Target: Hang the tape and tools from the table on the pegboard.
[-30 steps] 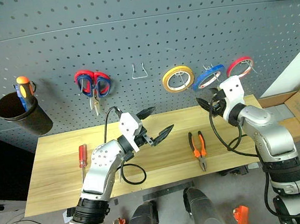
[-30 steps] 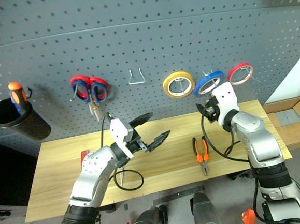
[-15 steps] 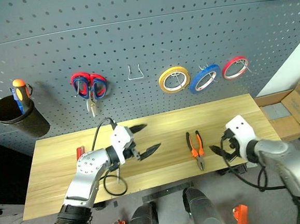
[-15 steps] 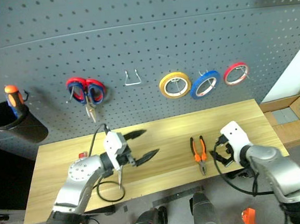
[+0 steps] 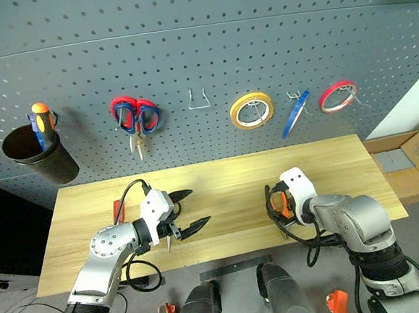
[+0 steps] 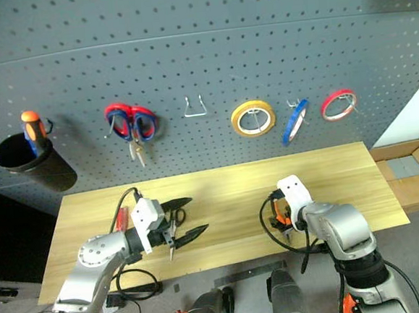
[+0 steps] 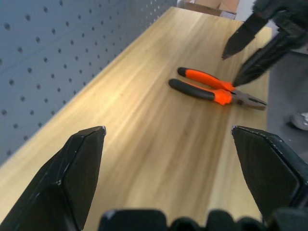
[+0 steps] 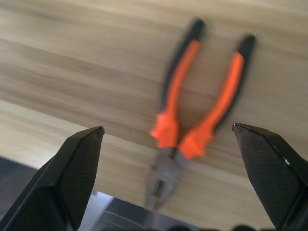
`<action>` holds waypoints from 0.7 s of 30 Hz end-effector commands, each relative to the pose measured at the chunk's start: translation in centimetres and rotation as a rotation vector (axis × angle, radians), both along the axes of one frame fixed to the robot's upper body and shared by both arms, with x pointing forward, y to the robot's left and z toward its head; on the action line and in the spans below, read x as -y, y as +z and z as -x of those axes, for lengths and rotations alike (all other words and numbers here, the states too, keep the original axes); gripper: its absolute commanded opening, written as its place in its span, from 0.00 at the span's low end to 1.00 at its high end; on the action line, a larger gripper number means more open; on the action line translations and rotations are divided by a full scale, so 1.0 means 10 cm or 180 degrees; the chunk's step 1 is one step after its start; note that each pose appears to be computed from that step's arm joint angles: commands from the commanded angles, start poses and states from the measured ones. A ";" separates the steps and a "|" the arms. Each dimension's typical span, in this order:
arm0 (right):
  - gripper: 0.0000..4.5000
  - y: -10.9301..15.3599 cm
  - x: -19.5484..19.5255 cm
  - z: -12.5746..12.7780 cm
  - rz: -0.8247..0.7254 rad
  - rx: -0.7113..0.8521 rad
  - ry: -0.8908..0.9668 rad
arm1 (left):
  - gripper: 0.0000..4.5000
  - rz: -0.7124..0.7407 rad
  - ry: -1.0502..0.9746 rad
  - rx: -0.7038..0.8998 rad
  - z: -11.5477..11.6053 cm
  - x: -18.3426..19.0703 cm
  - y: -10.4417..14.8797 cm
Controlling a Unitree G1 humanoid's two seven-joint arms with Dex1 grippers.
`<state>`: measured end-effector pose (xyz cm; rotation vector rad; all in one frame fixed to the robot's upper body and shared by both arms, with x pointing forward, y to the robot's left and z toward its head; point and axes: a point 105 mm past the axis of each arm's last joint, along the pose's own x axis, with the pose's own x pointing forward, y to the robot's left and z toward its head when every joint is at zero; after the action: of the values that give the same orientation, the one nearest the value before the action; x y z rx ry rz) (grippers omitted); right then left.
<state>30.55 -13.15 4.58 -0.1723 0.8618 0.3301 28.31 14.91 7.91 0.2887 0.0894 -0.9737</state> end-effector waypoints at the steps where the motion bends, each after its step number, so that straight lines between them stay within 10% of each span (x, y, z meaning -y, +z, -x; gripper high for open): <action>1: 0.99 0.01 0.08 -0.08 0.0021 0.0009 -0.0311 | 1.00 -0.0008 -0.0044 0.0148 0.01 0.04 0.12; 21: 0.99 -0.27 -0.03 -0.27 0.0088 0.0040 -0.0708 | 1.00 0.0113 -0.0169 0.0136 0.12 0.10 0.24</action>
<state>32.77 -13.09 1.48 -0.0991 0.8925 0.1107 27.33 13.91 9.10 0.2792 0.0679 -1.0162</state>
